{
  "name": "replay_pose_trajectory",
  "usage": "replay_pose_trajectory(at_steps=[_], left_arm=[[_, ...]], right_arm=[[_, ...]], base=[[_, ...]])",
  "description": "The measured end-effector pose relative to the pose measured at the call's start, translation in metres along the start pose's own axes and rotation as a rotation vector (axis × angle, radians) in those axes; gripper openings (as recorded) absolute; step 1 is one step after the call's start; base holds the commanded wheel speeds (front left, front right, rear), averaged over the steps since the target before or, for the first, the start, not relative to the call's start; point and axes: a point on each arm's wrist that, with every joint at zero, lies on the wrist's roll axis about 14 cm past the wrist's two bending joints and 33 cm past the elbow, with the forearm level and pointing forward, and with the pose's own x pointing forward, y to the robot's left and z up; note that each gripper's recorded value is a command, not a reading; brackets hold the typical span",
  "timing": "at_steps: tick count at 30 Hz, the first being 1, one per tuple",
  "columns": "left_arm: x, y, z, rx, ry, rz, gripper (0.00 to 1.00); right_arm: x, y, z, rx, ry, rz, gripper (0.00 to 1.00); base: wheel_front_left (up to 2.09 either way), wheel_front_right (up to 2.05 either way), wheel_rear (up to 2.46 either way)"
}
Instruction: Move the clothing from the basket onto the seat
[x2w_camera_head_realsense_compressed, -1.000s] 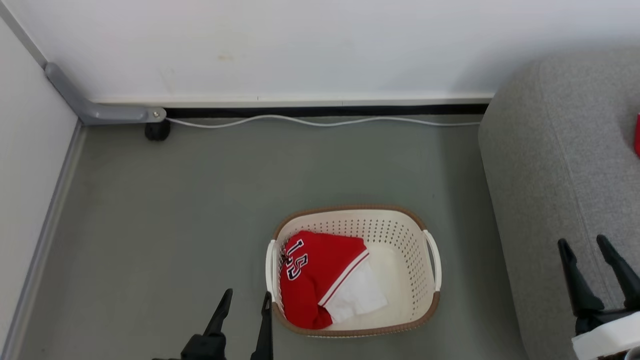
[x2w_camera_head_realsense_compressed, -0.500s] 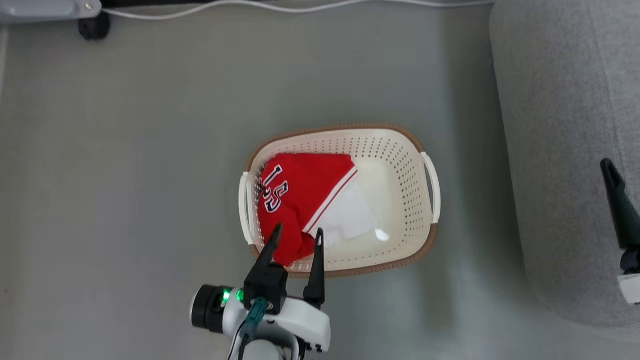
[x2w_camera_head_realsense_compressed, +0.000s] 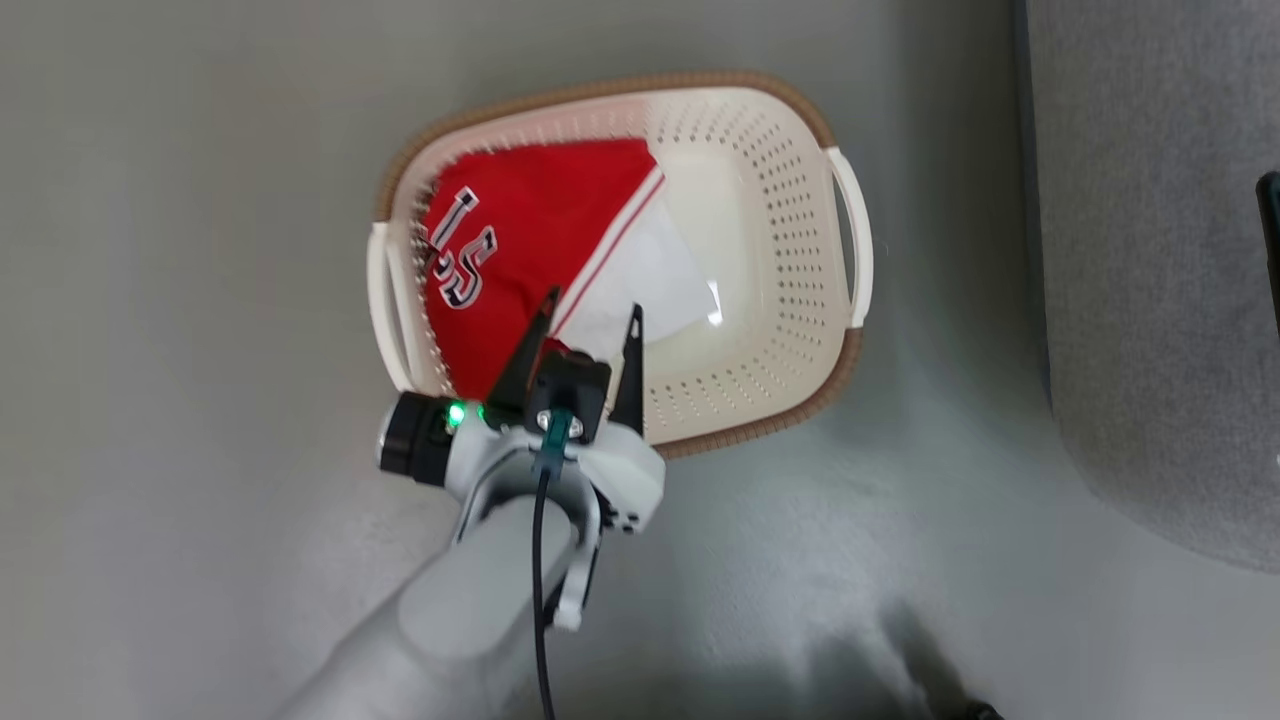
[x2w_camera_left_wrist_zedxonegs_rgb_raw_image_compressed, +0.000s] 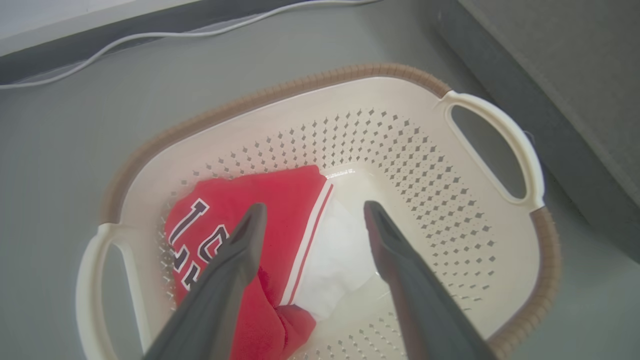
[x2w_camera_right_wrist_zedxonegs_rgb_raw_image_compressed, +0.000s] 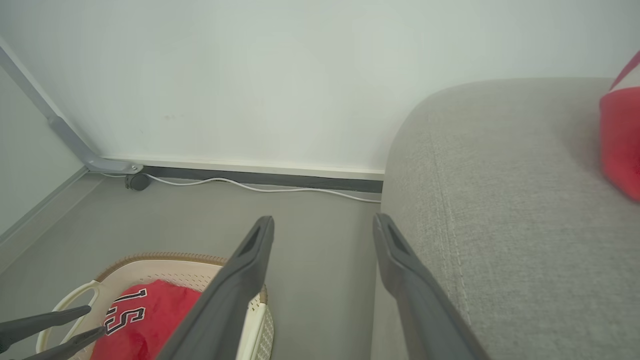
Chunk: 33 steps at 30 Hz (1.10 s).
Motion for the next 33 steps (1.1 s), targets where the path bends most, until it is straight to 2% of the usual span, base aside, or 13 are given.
replay_pose_trajectory(at_steps=[11,23,28,33], left_arm=[[0.064,0.015,-0.053,0.305,0.168,-0.003,1.0],[0.093,0.026,-0.064,0.526,0.29,-0.006,1.0],[0.105,0.02,-0.071,0.577,0.329,-0.055,1.0],[0.113,0.011,-0.085,0.541,0.372,-0.09,1.0]], right_arm=[[0.006,-0.015,-0.034,0.003,0.07,-0.028,1.0],[0.011,-0.02,-0.044,0.006,0.083,-0.04,1.0],[0.015,-0.021,-0.046,0.001,0.08,-0.035,1.0],[0.021,-0.022,-0.049,-0.007,0.073,-0.028,1.0]], base=[[0.0,0.0,0.0],[0.0,0.0,0.0],[0.0,0.0,0.0],[0.0,0.0,0.0]])
